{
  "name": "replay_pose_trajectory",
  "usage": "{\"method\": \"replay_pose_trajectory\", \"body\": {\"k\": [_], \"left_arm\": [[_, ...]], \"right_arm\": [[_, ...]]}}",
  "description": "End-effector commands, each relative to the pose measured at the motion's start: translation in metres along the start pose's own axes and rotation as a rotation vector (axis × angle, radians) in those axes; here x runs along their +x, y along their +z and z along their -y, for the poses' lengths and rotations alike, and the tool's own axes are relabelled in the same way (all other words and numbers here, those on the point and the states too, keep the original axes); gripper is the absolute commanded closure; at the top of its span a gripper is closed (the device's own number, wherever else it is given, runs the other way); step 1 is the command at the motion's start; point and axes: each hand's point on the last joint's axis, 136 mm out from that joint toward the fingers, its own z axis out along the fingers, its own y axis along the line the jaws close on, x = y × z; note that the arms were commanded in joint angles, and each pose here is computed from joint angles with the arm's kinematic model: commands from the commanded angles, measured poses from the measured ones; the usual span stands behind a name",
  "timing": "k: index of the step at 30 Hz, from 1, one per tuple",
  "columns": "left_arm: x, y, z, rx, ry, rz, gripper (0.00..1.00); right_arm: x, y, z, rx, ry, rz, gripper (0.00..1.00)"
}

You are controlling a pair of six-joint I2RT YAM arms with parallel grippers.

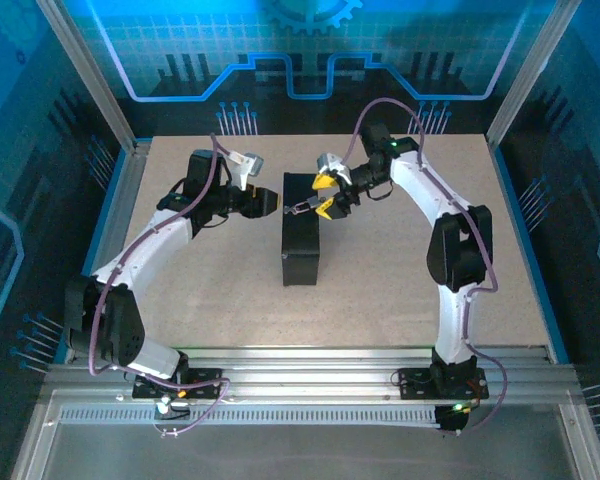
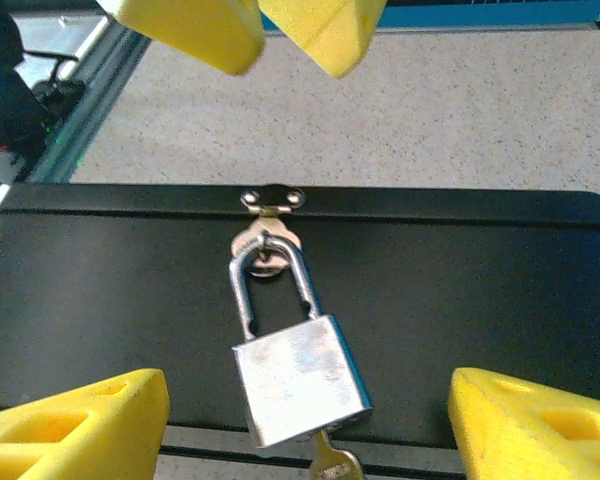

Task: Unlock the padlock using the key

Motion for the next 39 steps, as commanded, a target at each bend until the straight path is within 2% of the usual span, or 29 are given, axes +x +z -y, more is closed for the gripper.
{"method": "replay_pose_trajectory", "body": {"k": [1, 9, 12, 14, 25, 31, 39], "left_arm": [[0.000, 0.004, 0.002, 0.031, -0.006, -0.009, 0.48], [0.002, 0.003, 0.001, 0.022, 0.008, -0.021, 0.48], [0.002, 0.003, -0.001, 0.018, 0.003, -0.022, 0.49], [0.004, 0.003, -0.003, 0.008, -0.008, -0.030, 0.49], [0.018, 0.007, -0.009, -0.011, -0.096, -0.074, 0.49], [0.022, 0.009, -0.006, -0.011, -0.124, -0.090, 0.49], [0.031, 0.009, 0.005, -0.002, -0.126, -0.108, 0.49]], "right_arm": [[0.001, 0.009, -0.001, -0.031, -0.041, -0.028, 0.30], [0.003, 0.017, -0.003, -0.065, -0.021, -0.032, 0.49], [0.002, 0.017, -0.005, -0.073, -0.012, -0.033, 0.67], [0.001, 0.016, -0.010, -0.090, 0.010, -0.027, 0.75], [-0.042, -0.009, -0.043, -0.125, 0.097, 0.152, 0.83], [-0.062, -0.021, -0.045, -0.164, 0.290, 0.220, 0.90], [-0.044, -0.008, -0.049, -0.124, 0.479, 0.117, 0.93]]}}
